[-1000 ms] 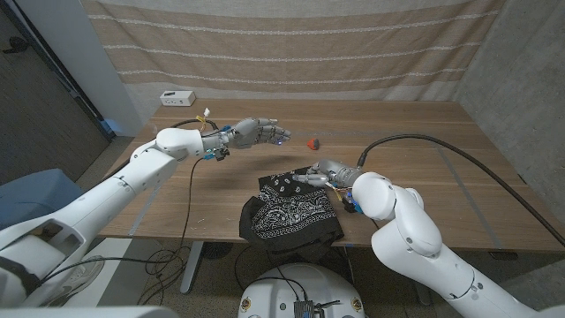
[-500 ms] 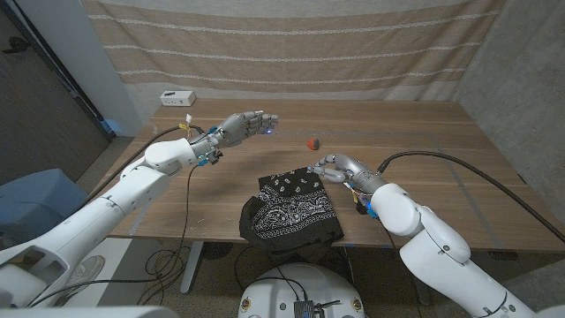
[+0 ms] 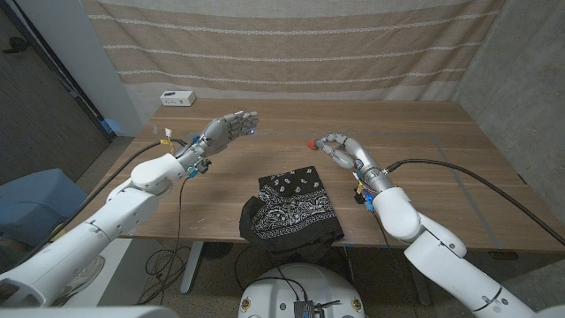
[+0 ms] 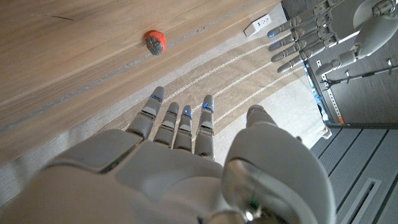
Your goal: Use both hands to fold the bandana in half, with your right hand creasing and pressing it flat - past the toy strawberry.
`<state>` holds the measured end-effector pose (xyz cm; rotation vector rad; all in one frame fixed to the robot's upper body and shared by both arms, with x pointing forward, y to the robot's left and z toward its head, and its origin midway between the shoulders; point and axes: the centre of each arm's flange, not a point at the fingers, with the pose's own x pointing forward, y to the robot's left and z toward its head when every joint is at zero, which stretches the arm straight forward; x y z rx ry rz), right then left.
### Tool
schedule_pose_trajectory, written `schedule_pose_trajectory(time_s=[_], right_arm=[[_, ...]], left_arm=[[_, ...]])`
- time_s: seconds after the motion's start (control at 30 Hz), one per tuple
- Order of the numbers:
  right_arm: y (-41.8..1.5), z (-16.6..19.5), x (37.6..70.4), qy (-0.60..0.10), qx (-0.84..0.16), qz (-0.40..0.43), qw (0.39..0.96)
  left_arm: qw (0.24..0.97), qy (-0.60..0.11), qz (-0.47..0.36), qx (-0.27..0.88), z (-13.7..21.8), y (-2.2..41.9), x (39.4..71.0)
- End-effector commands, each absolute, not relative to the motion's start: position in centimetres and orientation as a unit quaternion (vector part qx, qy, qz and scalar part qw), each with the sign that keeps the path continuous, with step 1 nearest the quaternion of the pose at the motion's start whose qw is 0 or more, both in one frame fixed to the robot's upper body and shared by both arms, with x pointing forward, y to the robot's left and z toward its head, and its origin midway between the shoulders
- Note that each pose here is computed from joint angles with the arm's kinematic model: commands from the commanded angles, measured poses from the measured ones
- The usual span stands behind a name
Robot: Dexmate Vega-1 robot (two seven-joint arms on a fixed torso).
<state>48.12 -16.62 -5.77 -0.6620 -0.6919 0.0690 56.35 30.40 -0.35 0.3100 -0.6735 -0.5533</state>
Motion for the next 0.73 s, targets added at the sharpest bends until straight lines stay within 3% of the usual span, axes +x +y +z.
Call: schedule_pose_trajectory(time_s=[0.03,0.3,0.5,0.73], right_arm=[[-18.5,-5.7,50.0,-0.375,-0.203,0.056,0.903],[-20.9,-4.7,51.1,-0.403,-0.116,0.087,0.904],[-22.6,-3.7,51.5,-0.410,-0.098,0.063,0.905],[-20.4,-2.6,51.1,-0.454,-0.058,0.076,0.886]], left_arm=[[0.907,-0.339,-0.226,0.105,-2.7,33.3,55.0],[0.905,-0.351,-0.222,0.092,-3.1,34.7,55.0],[0.903,-0.345,-0.233,0.105,-3.1,35.3,55.2],[0.916,-0.314,-0.233,0.091,-3.9,36.6,56.8]])
